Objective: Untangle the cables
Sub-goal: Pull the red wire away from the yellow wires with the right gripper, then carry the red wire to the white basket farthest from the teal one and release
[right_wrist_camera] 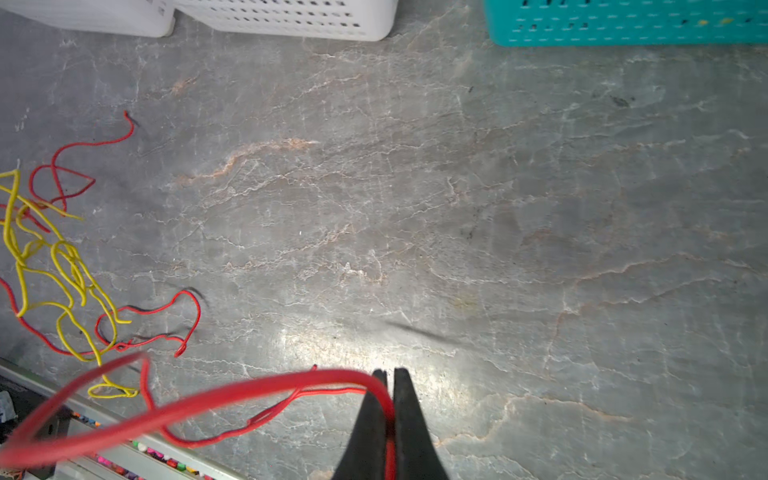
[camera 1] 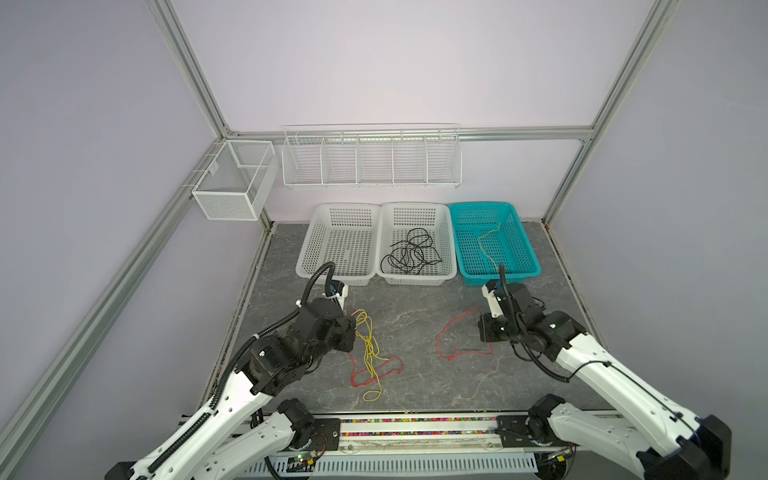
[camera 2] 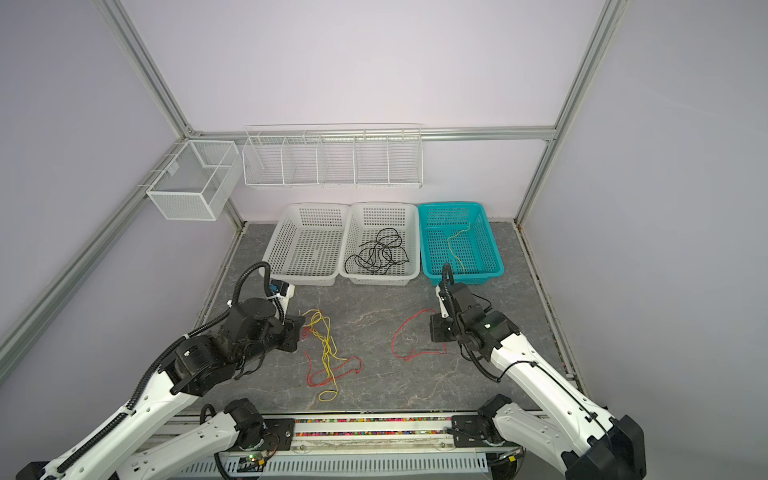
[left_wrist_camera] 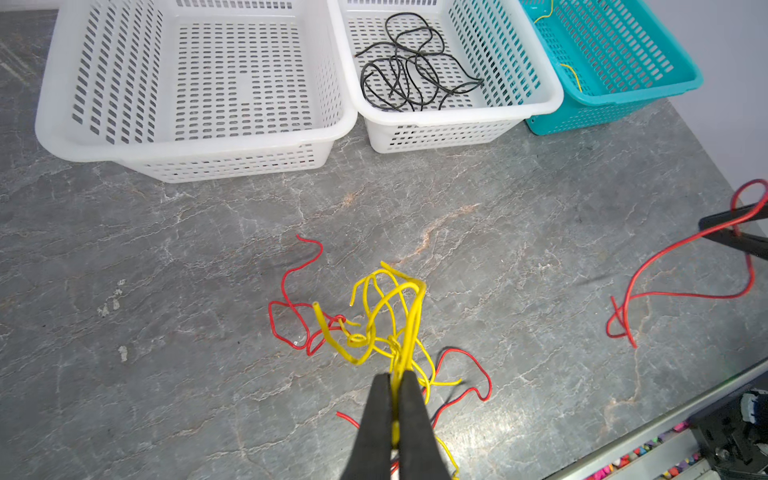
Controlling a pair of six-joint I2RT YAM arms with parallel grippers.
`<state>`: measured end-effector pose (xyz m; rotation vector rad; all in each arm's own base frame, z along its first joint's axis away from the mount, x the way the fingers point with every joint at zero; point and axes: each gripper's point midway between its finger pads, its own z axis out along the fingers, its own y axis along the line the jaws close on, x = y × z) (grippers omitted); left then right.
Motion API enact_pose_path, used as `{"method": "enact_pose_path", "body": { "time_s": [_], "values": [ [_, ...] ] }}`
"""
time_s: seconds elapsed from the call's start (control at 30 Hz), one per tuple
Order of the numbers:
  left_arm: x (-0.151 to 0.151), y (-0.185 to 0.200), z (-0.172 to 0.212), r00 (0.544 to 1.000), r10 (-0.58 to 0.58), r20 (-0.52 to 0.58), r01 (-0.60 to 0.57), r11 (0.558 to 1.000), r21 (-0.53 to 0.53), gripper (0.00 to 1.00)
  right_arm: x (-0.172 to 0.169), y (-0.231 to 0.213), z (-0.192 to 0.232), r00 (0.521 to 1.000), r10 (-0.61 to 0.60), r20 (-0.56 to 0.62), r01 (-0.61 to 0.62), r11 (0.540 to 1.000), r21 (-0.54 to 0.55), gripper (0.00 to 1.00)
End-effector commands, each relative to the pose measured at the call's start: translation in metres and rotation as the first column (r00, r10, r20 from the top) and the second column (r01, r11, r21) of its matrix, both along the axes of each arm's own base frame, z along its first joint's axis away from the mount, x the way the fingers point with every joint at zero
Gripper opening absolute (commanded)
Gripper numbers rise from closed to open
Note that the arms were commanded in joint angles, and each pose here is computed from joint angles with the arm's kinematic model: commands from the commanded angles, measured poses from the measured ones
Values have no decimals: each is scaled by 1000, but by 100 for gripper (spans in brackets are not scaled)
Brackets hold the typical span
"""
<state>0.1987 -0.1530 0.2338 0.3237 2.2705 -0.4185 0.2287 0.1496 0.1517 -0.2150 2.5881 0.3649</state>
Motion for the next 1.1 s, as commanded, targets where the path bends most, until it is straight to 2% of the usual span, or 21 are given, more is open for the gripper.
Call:
{"method": "enact_pose_path", "body": {
  "time_s": [0.0,0.17,0.5,0.77,1.07],
  "values": [
    [-2,-3,-4,1000,-27,-4,27,1000,-4,0,22,20,33,995,23,100,-24,1000,13,7],
    [-7,-5,3,998,-56,15,56,998,-37,0,56,47,68,987,43,154,-43,999,-4,7],
    [-14,-7,12,995,-86,47,90,992,-89,0,144,132,127,964,60,260,-62,998,-1,7],
    [-19,-8,19,992,-106,67,113,986,-122,0,209,191,127,957,60,285,-60,998,-8,7],
    [-25,-9,25,988,-130,85,141,979,-147,0,257,259,122,909,73,411,-92,995,28,7]
  ]
}}
